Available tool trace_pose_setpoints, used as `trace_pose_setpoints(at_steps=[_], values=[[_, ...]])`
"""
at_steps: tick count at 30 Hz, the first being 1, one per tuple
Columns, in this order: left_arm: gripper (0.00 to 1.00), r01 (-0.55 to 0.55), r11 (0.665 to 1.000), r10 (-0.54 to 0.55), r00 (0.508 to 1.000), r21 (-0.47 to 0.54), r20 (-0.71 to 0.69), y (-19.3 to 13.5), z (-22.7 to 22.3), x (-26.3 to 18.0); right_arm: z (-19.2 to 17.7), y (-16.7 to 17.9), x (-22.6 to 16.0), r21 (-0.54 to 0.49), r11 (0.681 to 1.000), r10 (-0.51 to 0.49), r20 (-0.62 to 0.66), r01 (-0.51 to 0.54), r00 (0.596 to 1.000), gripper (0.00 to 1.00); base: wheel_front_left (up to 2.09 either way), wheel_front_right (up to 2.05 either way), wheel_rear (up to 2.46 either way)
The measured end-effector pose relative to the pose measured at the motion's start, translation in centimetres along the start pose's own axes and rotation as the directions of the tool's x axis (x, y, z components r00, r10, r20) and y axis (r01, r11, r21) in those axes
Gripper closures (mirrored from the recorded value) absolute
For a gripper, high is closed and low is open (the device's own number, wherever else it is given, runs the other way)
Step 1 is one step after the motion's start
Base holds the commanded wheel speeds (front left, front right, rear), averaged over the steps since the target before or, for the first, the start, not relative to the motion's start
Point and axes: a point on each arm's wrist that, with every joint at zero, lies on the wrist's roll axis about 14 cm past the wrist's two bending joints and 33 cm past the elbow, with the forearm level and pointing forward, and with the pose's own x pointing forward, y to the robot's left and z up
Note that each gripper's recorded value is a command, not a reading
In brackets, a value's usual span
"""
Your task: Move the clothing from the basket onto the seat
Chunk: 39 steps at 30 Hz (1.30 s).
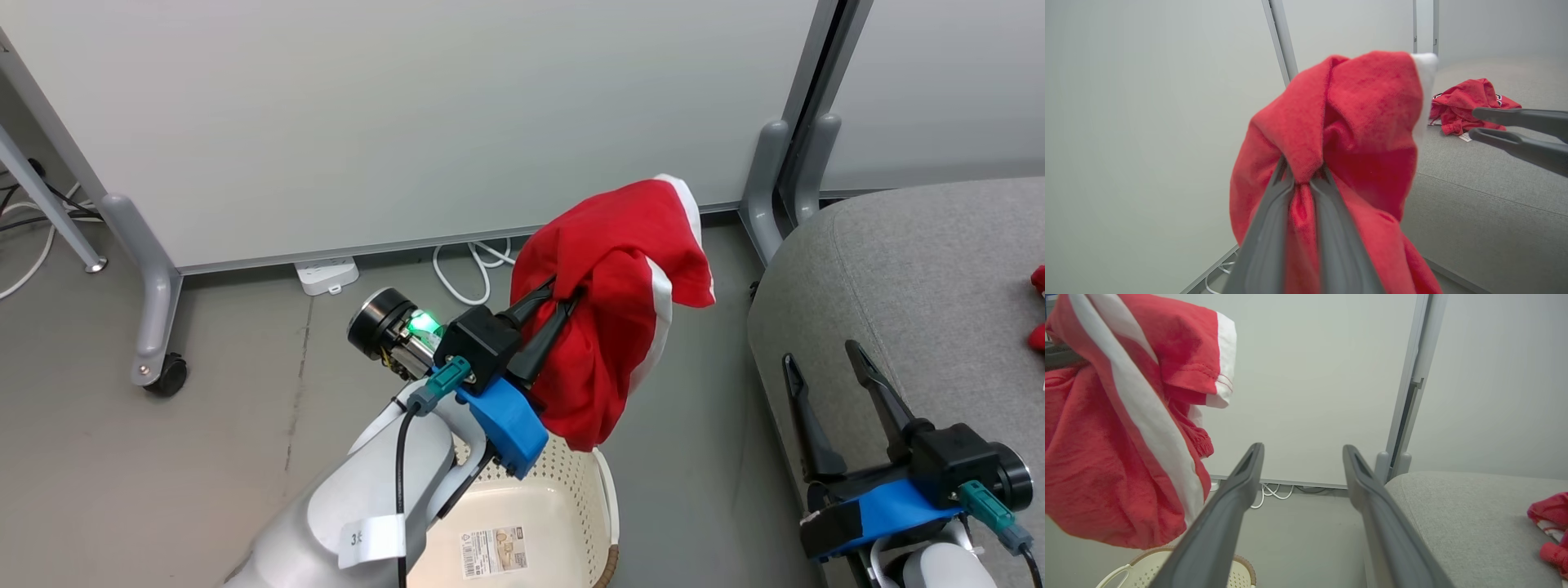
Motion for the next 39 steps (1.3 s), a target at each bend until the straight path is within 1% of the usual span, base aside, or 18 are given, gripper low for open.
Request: trace_pose_setpoints(at_steps=[7, 13, 18, 23, 25, 26, 30, 35, 36, 37, 39], values=[[1.00, -0.002, 1.000, 0.002, 1.000, 0.005, -0.005, -0.1, -0.1, -0.5, 0.0, 1.1, -0.1, -0.006, 0.999, 0.041, -0.002, -0.041, 0.999, 0.00, 0.00, 0.00, 0.00], [1.00, -0.004, 1.000, 0.004, 1.000, 0.005, -0.005, -0.1, -0.2, -0.6, -0.3, 3.6, 0.0, -0.006, 0.992, 0.123, -0.012, -0.123, 0.992, 0.00, 0.00, 0.00, 0.00], [1.00, -0.002, 1.000, 0.002, 1.000, 0.003, -0.010, -0.1, -0.5, -0.5, -0.3, 6.4, 0.7, -0.012, 0.975, 0.221, -0.012, -0.222, 0.975, 0.00, 0.00, 0.00, 0.00], [1.00, 0.003, 1.000, -0.003, 1.000, -0.004, -0.012, -0.2, -0.7, -0.3, 0.3, 8.7, 2.1, -0.029, 0.954, 0.299, 0.005, -0.298, 0.954, 0.00, 0.00, 0.00, 0.00], [1.00, 0.005, 1.000, -0.005, 1.000, -0.001, -0.010, -0.1, -0.6, -0.2, 0.3, 9.5, 2.6, -0.039, 0.944, 0.327, 0.003, -0.327, 0.945, 0.00, 0.00, 0.00, 0.00], [1.00, 0.006, 1.000, -0.006, 1.000, 0.000, -0.008, -0.1, -0.6, -0.1, 0.3, 10.2, 3.1, -0.049, 0.934, 0.355, 0.002, -0.354, 0.935, 0.00, 0.00, 0.00, 0.00], [1.00, 0.011, 1.000, -0.011, 1.000, -0.001, -0.011, -0.1, -0.8, -0.1, 0.2, 11.2, 4.2, -0.065, 0.920, 0.387, -0.006, -0.386, 0.922, 0.00, 0.00, 0.00, 0.00], [1.00, 0.014, 1.000, -0.014, 1.000, -0.004, -0.008, -0.2, -0.8, 0.1, -1.1, 12.0, 4.8, -0.071, 0.906, 0.414, -0.051, -0.417, 0.909, 0.00, 0.00, 0.00, 0.00], [1.00, 0.015, 1.000, -0.015, 1.000, -0.004, -0.008, -0.2, -0.8, 0.1, -1.2, 12.1, 5.0, -0.071, 0.905, 0.417, -0.055, -0.420, 0.907, 0.72, 0.00, 0.00, 0.00], [1.00, 0.018, 1.000, -0.018, 1.000, -0.003, -0.007, -0.2, -0.8, 0.2, -1.2, 12.2, 5.1, -0.069, 0.904, 0.418, -0.056, -0.422, 0.907, 1.00, 0.00, 0.00, 0.00], [1.00, 0.019, 1.000, -0.019, 1.000, 0.000, -0.006, -0.2, -0.7, 0.2, -1.3, 12.2, 5.3, -0.064, 0.904, 0.419, -0.057, -0.422, 0.906, 1.00, 0.00, 0.00, 0.00]])
